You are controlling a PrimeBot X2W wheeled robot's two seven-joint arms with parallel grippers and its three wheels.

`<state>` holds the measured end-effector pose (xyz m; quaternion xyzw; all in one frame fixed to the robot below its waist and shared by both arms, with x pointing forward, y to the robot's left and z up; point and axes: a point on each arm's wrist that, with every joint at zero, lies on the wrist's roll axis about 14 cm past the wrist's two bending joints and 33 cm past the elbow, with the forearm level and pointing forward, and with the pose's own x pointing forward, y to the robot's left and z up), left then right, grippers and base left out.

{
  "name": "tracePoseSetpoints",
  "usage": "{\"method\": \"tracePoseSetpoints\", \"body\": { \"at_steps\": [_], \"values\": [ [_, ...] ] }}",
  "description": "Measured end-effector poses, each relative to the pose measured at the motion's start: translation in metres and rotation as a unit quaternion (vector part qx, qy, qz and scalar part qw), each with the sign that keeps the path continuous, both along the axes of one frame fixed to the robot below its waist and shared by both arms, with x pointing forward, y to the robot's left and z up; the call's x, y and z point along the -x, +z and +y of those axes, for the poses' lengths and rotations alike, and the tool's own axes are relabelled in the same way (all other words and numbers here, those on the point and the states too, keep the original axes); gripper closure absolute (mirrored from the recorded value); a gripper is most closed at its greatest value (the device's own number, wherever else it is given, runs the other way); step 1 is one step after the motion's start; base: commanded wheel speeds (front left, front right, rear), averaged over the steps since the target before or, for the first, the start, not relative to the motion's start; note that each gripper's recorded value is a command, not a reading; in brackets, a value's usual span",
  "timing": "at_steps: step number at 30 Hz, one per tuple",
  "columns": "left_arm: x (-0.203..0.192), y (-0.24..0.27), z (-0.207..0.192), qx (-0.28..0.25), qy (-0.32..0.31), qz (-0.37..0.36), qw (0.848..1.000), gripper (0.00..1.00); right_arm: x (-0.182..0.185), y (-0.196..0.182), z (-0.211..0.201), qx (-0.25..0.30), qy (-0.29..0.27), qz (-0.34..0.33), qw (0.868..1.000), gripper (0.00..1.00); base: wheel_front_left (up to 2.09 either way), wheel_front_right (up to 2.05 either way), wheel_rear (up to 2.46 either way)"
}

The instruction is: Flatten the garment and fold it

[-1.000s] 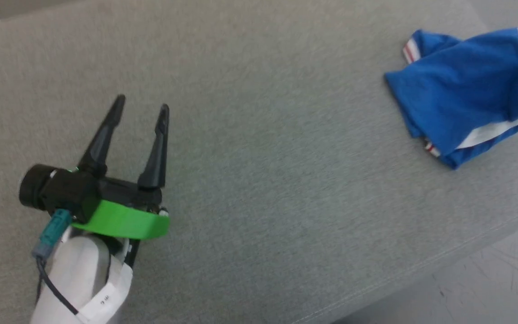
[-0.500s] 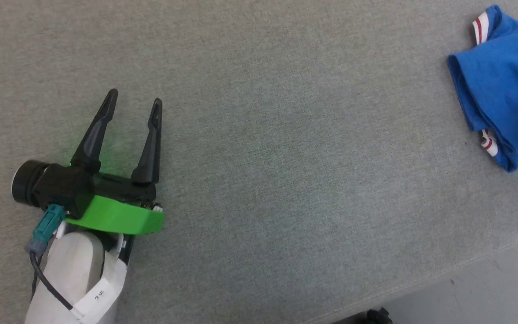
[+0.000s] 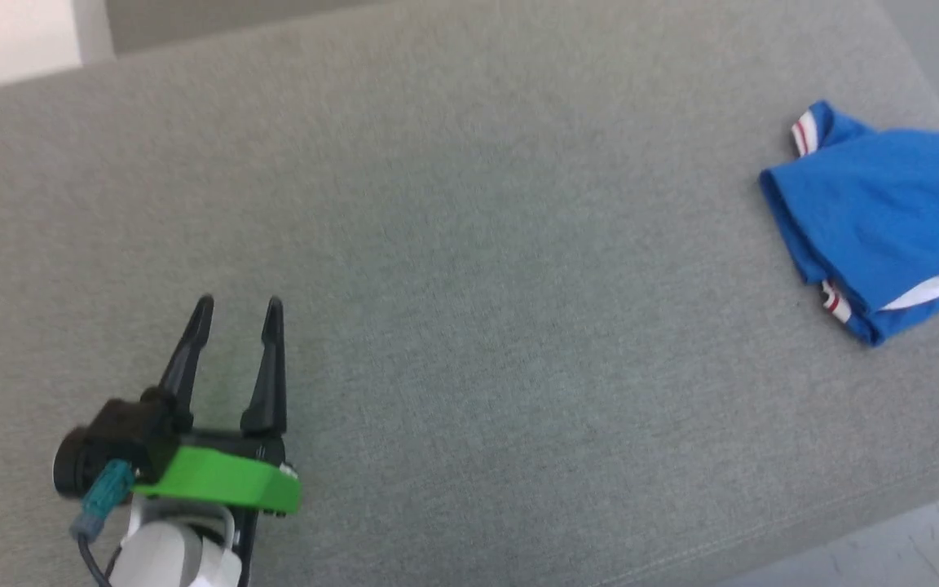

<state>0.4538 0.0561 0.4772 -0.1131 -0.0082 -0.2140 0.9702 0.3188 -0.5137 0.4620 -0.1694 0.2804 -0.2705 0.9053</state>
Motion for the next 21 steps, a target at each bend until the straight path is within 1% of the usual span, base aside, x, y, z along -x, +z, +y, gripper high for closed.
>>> {"method": "tracePoseSetpoints", "body": {
  "at_steps": [5, 9, 13, 17, 21],
  "values": [
    [0.023, 0.021, 0.014, -0.003, 0.021, -0.016, 1.0, 0.0, 0.02, 0.008, 0.006, -0.012, -0.004, -0.053, 0.999, 0.0, 0.0, 0.0, 0.0],
    [0.037, 0.033, 0.028, -0.009, 0.041, -0.027, 0.999, 0.0, 0.017, 0.018, 0.023, -0.029, 0.008, -0.117, 0.993, 0.0, 0.0, 0.0, 0.0],
    [0.05, 0.045, 0.042, -0.011, 0.063, -0.039, 0.997, 0.0, -0.001, 0.032, 0.062, -0.05, 0.048, -0.202, 0.977, 0.0, 0.0, 0.0, 0.0],
    [0.058, 0.05, 0.055, -0.012, 0.083, -0.045, 0.995, 0.0, -0.009, 0.033, 0.101, -0.071, 0.08, -0.244, 0.964, 0.0, 0.0, 0.0, 0.0],
    [0.066, 0.054, 0.071, -0.015, 0.107, -0.049, 0.993, 0.0, -0.021, 0.055, 0.143, -0.077, 0.125, -0.283, 0.948, 0.0, 0.0, 0.0, 0.0]
  ]
}}
